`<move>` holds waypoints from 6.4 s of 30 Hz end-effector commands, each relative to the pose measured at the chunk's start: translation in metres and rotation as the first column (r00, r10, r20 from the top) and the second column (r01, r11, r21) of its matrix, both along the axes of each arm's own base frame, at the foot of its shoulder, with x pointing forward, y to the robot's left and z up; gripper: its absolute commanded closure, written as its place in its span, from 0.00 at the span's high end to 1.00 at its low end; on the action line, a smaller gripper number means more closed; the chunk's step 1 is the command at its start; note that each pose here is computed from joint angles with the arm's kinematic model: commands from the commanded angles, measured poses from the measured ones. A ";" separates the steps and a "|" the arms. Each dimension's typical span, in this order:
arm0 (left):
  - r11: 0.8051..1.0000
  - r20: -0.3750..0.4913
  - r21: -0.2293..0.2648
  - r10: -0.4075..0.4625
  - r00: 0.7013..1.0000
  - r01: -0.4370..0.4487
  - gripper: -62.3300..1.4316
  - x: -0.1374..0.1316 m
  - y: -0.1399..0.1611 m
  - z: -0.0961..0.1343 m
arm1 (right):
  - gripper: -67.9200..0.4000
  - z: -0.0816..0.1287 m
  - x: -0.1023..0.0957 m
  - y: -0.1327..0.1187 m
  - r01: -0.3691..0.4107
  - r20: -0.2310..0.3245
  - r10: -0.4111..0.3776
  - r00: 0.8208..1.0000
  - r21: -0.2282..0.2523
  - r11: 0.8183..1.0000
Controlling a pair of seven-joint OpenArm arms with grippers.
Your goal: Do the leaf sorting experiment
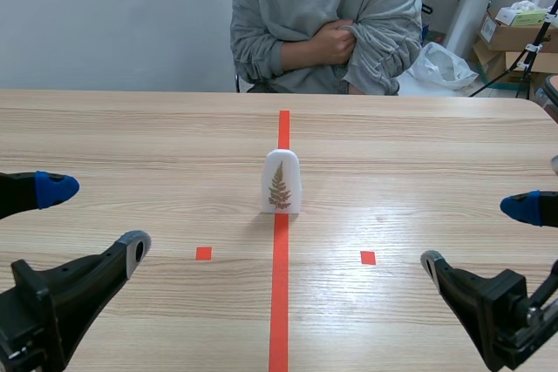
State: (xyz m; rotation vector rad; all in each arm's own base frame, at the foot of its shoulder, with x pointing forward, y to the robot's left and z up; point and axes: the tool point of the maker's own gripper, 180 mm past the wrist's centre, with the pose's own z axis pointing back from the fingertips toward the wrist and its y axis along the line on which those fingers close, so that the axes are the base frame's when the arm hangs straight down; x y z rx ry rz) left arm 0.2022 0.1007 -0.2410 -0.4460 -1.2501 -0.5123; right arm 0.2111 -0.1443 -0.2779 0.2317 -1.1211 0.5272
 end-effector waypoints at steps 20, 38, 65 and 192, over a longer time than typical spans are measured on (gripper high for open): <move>1.000 -0.004 -0.002 -0.006 1.000 0.006 0.98 -0.001 -0.003 0.003 | 0.94 -0.003 0.040 -0.025 0.009 -0.017 -0.013 1.000 -0.209 0.978; 1.000 0.016 0.003 -0.004 1.000 0.004 0.98 0.005 -0.002 0.007 | 0.94 -0.044 0.150 0.051 -0.299 -0.024 0.298 0.954 -0.073 0.951; 1.000 0.017 0.003 -0.004 1.000 0.004 0.98 0.005 -0.002 0.007 | 0.94 -0.083 0.151 0.177 -0.498 -0.045 0.498 0.866 0.002 0.867; 1.000 0.011 0.007 -0.005 1.000 0.005 0.98 0.005 -0.002 0.006 | 0.76 -0.089 0.210 -0.177 0.601 0.051 -0.606 0.794 -0.217 0.769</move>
